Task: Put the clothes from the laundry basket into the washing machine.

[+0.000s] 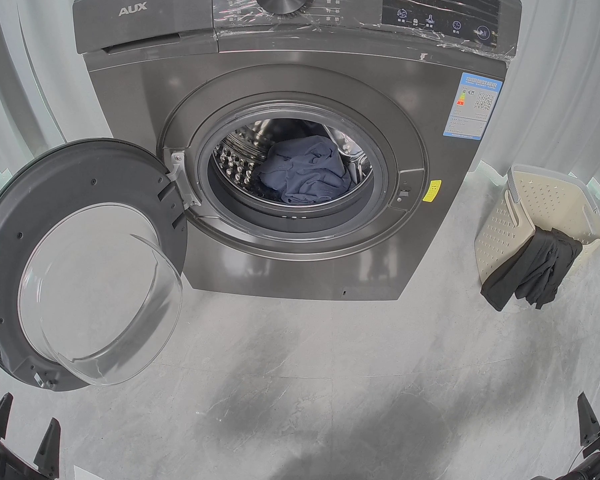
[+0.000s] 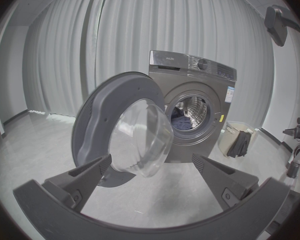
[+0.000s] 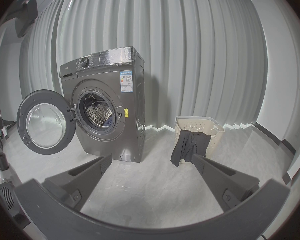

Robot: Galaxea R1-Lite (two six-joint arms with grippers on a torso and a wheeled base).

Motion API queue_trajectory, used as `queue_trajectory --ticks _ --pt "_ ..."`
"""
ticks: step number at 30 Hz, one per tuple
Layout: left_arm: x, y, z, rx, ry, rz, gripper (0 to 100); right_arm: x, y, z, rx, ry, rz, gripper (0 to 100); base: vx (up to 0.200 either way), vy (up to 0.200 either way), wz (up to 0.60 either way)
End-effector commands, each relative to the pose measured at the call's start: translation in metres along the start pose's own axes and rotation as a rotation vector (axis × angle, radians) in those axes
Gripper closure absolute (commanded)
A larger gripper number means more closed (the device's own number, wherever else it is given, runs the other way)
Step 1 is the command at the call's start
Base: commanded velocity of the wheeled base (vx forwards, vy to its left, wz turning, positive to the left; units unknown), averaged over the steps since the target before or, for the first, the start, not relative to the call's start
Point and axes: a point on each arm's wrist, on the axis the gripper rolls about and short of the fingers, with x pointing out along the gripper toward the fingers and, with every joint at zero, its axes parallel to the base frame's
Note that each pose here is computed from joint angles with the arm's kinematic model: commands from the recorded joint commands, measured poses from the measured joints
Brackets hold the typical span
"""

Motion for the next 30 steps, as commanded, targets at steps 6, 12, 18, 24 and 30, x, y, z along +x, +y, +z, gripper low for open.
queue_trajectory --ticks 6,12,18,24,30 --pt "-0.0019 0.0011 -0.0114 0.066 0.07 0.019 0 -0.0027 0.0012 -0.0044 0.002 0.017 0.044 0 0.0 0.0 0.0" --pt "-0.0018 0.0011 -0.0115 0.06 0.063 0.019 0 -0.0023 0.0004 -0.0043 0.013 0.008 0.005 0 0.0 -0.033 0.0" --pt "-0.0018 0.0011 -0.0115 0.06 0.063 0.019 0 -0.0018 -0.0011 -0.0058 0.058 0.017 -0.061 0 0.0 -0.2 0.0" --pt "-0.0017 0.0011 -0.0117 0.062 0.063 0.019 0 -0.0011 0.0011 -0.0106 -0.009 0.046 0.029 0 0.0 -0.2 0.0" --pt "-0.0017 0.0011 -0.0117 0.062 0.063 0.021 0 -0.0014 0.0017 -0.0108 0.014 0.045 0.061 0 0.0 -0.2 0.0"
